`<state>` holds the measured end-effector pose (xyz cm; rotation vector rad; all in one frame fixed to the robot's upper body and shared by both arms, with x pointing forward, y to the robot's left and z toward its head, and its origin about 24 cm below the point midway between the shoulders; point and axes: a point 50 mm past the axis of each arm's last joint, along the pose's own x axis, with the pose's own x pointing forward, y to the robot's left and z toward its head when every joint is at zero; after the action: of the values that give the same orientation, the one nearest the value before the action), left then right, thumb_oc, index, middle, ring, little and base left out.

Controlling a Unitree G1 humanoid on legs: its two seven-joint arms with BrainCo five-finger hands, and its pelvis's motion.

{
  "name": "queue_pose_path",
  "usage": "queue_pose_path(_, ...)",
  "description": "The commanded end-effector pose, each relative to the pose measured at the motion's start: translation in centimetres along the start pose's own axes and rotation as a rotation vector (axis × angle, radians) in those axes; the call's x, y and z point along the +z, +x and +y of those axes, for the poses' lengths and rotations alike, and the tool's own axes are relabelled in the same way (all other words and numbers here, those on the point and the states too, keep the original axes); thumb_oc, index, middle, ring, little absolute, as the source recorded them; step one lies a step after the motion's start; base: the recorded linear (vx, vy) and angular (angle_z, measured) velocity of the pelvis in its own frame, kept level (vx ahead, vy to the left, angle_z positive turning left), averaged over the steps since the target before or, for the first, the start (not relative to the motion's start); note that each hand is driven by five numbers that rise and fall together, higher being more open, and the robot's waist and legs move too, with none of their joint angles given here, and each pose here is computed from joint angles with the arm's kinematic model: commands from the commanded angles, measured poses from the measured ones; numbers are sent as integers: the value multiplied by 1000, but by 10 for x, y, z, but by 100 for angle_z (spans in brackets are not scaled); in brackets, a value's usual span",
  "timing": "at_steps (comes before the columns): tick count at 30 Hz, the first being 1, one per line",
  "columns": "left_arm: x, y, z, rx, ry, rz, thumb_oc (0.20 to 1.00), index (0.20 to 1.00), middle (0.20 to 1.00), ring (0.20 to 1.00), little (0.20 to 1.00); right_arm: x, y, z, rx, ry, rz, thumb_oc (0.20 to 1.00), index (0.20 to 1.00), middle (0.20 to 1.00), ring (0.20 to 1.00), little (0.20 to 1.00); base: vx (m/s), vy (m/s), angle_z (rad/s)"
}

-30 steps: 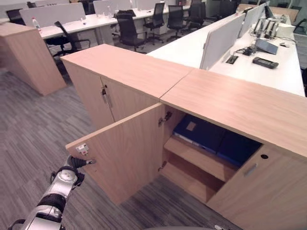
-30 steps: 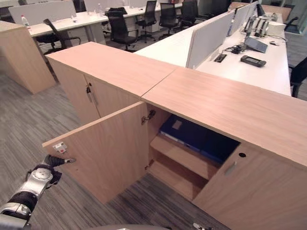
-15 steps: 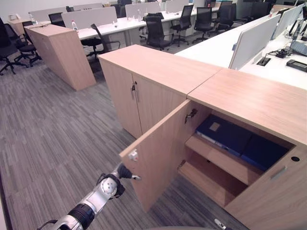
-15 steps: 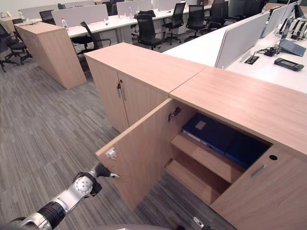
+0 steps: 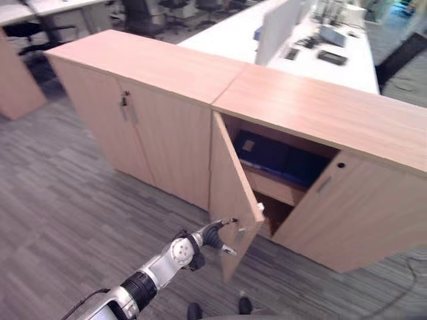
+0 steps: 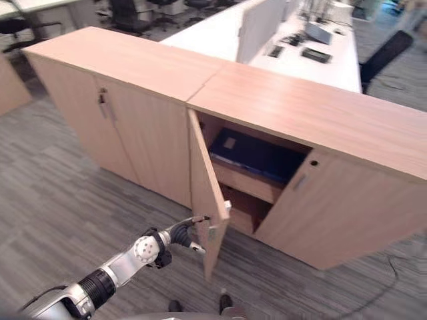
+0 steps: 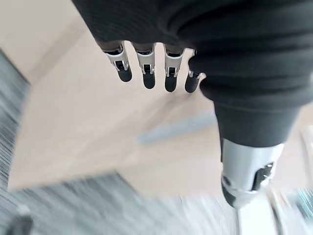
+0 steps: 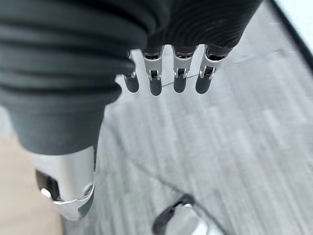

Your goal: Put the empty folder in the office cabinet

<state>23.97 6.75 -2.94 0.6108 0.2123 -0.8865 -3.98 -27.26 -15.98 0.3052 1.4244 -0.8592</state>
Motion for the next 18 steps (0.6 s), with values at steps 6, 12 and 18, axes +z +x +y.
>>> queue_pose_path(6,53,20,23,11,17,-212,1000,1000,1000,1000,1000,-18,-2,10,49,-160,96,1000,1000,1000,1000,1000,-5,39,-31)
queue_pose_path(12,29,22,21,49,-23,-107,1000,1000,1000,1000,1000,-9,-1,18,72,-163,66,1000,1000,1000,1000,1000,-9,8,-8)
queue_pose_path(18,-63,-2,2,83,-85,300,1000,1000,1000,1000,1000,11,-1,23,89,-199,15,1000,1000,1000,1000,1000,14,-7,-11)
